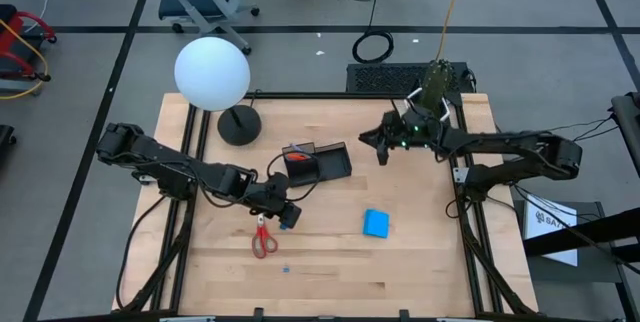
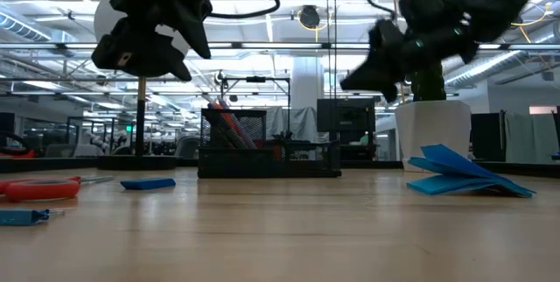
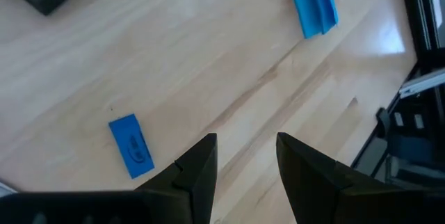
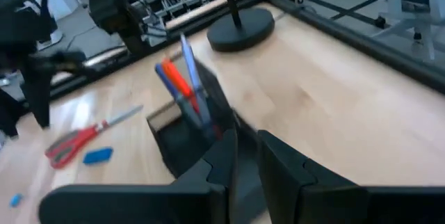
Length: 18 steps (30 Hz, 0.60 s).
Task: Pick and place office supplies into organizer
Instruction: Put the blue eraser into the black desk organizer
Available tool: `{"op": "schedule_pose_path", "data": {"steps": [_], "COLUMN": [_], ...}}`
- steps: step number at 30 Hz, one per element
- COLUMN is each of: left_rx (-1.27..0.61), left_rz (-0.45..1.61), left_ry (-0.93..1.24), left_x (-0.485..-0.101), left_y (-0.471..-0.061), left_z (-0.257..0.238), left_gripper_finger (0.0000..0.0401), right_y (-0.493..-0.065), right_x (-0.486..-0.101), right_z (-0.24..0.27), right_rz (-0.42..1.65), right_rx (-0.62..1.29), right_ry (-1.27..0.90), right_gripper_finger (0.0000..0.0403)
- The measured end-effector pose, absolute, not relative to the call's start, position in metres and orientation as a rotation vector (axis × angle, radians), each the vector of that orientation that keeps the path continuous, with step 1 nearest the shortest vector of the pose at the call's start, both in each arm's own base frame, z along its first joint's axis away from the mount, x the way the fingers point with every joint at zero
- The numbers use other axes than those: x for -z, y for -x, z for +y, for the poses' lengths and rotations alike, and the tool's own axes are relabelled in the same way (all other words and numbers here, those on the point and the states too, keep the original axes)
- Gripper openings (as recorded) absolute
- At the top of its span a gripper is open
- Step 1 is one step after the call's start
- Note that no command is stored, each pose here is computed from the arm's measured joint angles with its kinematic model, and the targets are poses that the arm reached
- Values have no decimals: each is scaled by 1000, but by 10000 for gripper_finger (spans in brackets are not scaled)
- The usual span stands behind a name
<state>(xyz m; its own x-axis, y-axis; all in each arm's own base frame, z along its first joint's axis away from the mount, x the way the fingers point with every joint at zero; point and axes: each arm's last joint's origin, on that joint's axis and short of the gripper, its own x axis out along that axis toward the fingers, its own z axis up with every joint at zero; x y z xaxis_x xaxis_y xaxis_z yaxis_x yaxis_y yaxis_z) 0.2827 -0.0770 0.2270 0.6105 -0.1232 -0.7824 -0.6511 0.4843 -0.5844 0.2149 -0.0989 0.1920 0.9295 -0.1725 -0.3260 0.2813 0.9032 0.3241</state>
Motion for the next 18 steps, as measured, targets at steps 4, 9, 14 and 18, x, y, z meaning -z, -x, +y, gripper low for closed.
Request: {"op": "schedule_pose_path", "data": {"steps": [4, 9, 14, 18], "left_rx": [-403, -480, -650, -705], "left_rz": [896, 1015, 1218, 1231], "left_ry": [1071, 1077, 999, 903], "left_x": [-222, -200, -193, -210], "left_y": [-284, -285, -283, -290], "left_z": [-81, -87, -92, -93], "left_gripper_finger": [152, 152, 152, 152], "right_y": [-192, -155, -133, -126], "right_x": [-153, -105, -81, -73], "right_z": [-88, -69, -58, -55], "right_rz": [358, 498, 651, 765], "right_rx": [245, 261, 275, 296], "right_ry": [-399, -449, -499, -526], "right_gripper_finger": [47, 47, 47, 47]}}
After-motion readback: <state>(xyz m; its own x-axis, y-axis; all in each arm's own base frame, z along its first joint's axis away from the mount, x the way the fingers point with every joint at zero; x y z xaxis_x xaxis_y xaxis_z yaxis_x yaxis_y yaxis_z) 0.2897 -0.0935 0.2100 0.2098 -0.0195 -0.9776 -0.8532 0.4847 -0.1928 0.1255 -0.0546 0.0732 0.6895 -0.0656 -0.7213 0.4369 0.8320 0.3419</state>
